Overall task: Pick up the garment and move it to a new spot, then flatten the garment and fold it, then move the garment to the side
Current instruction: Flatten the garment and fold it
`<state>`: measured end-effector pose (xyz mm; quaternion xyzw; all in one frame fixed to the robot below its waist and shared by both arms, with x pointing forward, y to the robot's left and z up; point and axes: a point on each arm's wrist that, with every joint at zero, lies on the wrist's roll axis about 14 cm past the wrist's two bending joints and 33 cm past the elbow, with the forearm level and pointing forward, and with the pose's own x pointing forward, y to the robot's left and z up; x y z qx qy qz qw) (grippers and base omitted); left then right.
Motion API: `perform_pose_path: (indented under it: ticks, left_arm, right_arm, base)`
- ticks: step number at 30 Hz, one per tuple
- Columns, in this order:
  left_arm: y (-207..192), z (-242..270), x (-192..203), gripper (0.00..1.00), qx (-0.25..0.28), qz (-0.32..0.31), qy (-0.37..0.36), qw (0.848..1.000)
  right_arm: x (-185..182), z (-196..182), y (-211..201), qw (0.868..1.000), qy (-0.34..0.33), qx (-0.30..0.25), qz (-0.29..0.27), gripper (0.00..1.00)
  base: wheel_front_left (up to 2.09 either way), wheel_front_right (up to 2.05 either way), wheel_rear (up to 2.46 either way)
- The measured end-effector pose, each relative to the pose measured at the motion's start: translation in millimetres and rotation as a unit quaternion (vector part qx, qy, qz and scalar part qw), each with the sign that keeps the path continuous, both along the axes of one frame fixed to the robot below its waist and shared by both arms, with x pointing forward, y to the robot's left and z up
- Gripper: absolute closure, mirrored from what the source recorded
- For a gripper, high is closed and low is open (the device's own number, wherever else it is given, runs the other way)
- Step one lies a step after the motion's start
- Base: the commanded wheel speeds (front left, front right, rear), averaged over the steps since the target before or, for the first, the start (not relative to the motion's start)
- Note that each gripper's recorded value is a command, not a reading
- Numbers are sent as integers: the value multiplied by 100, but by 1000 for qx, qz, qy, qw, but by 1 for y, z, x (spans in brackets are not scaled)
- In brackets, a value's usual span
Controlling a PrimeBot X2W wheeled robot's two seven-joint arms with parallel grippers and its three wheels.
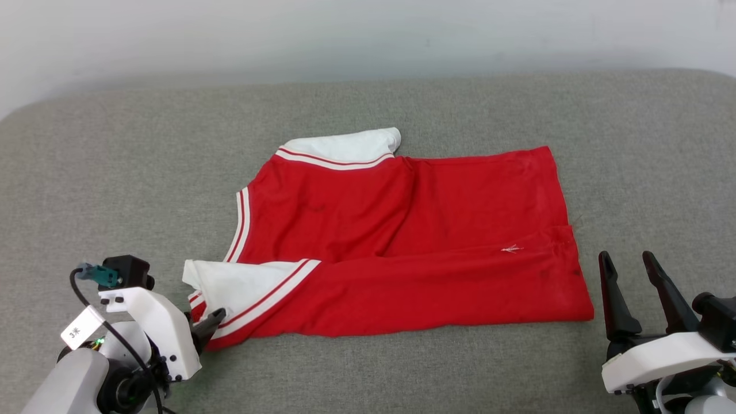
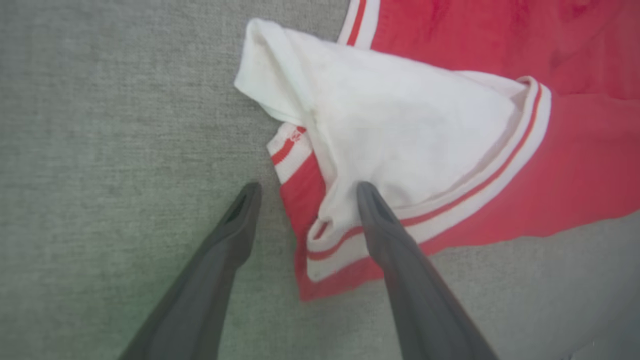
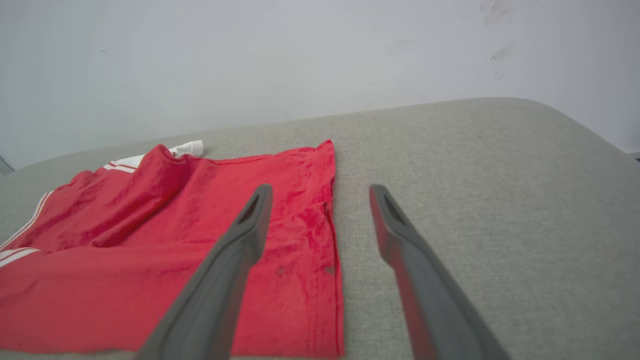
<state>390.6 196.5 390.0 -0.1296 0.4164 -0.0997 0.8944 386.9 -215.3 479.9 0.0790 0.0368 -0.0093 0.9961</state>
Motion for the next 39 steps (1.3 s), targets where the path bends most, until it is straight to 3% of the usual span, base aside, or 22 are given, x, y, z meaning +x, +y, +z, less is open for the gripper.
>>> perform_pose_path:
  ticks: [6, 7, 9, 14, 19, 26, 38, 39]
  left_arm:
    - [-10, -23, -1, 0, 11, -30, 54, 998]
    - [-13, -25, -1, 53, 10, -34, 58, 998]
    - [-16, -27, 2, 100, 8, -41, 61, 997]
    - [-24, -24, 5, 100, 8, -53, 49, 997]
    - [-21, -10, 9, 100, 18, -50, 15, 998]
    - [-22, 13, 15, 100, 21, -46, -30, 998]
    - [-23, 14, 24, 100, 13, -33, -47, 998]
    - [-22, 13, 24, 100, 13, -30, -47, 998]
  right_arm:
    - [0, -15, -9, 1000, 26, 1, -15, 0]
    - [0, -17, -12, 999, 31, 2, -21, 0]
    - [-1, -21, -18, 999, 39, 6, -29, 0]
    - [-2, -29, -27, 997, 70, 22, -34, 0]
    - [2, -43, -29, 989, 144, 28, -3, 0]
    - [8, -70, -5, 956, 280, 24, 82, 0]
    - [15, -118, 30, 894, 416, -1, 165, 0]
    - [14, -121, 32, 890, 423, 0, 168, 55]
  base:
    - [0, 0, 0]
    - [0, 0, 0]
    - [0, 0, 0]
    - [0, 0, 0]
    - [0, 0, 0]
    - [0, 0, 0]
    - [0, 0, 0]
    - [0, 0, 0]
